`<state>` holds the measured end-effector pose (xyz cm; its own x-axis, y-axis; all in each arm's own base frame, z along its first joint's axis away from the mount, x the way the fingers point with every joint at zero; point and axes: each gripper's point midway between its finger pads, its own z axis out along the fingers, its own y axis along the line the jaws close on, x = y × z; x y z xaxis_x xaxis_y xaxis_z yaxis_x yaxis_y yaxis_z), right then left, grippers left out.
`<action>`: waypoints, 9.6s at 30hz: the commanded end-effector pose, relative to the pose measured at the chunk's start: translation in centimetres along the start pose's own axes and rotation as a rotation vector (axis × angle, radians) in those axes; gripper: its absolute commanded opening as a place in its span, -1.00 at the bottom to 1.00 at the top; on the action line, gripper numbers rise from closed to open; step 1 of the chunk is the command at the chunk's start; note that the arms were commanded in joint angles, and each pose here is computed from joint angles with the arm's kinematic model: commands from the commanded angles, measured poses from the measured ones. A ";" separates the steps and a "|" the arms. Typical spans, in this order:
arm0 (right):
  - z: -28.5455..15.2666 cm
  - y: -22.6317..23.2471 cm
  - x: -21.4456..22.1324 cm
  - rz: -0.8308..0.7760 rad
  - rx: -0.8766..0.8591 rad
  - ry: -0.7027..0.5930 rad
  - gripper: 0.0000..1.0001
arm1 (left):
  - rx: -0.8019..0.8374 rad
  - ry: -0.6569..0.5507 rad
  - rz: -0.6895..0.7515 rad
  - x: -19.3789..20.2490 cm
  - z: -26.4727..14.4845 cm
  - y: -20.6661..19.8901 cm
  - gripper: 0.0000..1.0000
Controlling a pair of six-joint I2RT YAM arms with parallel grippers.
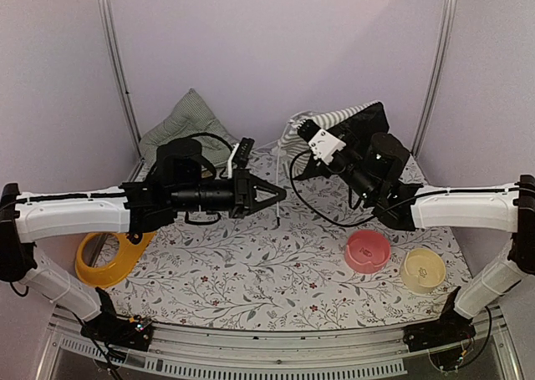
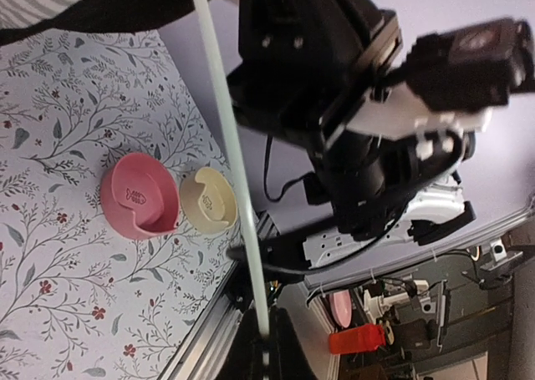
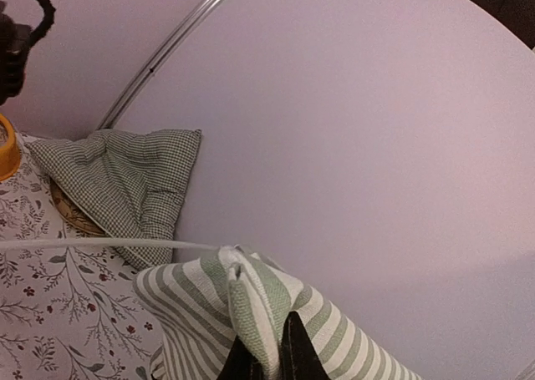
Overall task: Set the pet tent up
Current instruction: Pick up the tent fabric from the tent, then insert the tent pole into the pole socket of the pet tent, then adjust the tent pole in the pole socket of the pet tent.
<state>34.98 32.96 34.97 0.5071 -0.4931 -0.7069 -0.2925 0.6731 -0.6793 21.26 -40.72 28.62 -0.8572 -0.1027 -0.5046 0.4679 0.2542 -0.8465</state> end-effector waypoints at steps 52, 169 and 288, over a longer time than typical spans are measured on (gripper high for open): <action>-9.6 18.0 -4.6 0.523 -0.488 0.190 -1.00 | -0.073 -0.649 -0.053 -7.7 -2.3 2.2 -1.00; -6.5 14.6 -1.7 1.111 -0.554 0.410 -0.74 | -0.029 -0.559 0.147 -4.9 1.6 5.5 -1.00; -3.6 13.3 5.7 0.826 -0.255 0.468 -1.00 | -0.684 -0.136 0.263 -12.2 7.3 16.3 -1.00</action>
<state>30.23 35.95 18.77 -0.3386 -0.1570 -0.9277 -0.5795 0.8116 0.0742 41.44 -42.03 21.05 -0.6630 -0.1011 -0.7418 0.3505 0.8336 -0.4269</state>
